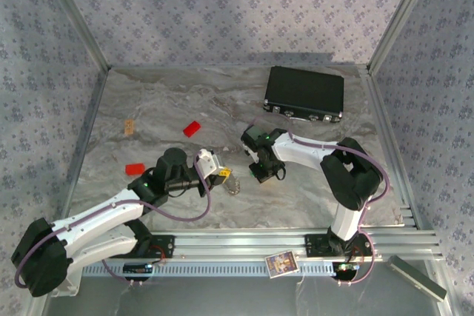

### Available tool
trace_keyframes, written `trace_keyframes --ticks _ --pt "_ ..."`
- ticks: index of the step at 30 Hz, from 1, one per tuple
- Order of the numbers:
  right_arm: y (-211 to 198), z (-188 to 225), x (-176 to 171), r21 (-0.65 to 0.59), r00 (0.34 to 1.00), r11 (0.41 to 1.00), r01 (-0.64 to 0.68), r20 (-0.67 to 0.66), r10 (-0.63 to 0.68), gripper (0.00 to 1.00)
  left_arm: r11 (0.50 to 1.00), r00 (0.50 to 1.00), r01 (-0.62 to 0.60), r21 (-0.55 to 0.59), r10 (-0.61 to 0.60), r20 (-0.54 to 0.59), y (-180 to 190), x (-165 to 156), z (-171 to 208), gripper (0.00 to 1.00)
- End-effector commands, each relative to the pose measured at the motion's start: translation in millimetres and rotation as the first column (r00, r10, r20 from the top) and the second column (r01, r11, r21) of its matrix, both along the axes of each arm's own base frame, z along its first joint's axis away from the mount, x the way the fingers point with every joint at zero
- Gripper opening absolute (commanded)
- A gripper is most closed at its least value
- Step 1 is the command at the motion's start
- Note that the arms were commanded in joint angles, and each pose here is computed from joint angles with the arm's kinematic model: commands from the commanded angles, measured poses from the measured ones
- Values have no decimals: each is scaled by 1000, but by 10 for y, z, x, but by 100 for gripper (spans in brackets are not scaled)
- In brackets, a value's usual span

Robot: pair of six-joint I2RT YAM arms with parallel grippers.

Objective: Put the keys on the keyring

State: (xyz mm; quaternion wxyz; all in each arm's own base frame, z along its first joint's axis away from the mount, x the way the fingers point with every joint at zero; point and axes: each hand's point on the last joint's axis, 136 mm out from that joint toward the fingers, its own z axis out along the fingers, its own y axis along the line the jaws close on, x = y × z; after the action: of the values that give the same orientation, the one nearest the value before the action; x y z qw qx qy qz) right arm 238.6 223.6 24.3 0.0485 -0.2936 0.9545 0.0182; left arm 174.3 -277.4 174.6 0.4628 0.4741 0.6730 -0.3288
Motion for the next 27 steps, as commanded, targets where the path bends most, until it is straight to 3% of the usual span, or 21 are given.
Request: trace_keyframes --ticks 1,4,15,22,27 --pt "-6 36 -5 -6 1000 1000 8 -20 -8 6 999 999 12 -49 -10 34 -52 5 201 0" --pt "-14 66 5 -7 1000 1000 6 -9 -6 0 999 999 12 -49 -11 36 -55 7 208 0" --pt "81 640 183 69 976 997 -34 219 18 0 998 999 12 -57 -10 33 -61 8 231 0" --pt "235 1167 249 185 880 968 -167 470 63 0 998 999 9 -68 -7 32 -70 16 257 0" --pt "383 1534 189 329 805 892 -308 590 61 0 998 1000 3 -69 -2 20 -87 36 243 0"
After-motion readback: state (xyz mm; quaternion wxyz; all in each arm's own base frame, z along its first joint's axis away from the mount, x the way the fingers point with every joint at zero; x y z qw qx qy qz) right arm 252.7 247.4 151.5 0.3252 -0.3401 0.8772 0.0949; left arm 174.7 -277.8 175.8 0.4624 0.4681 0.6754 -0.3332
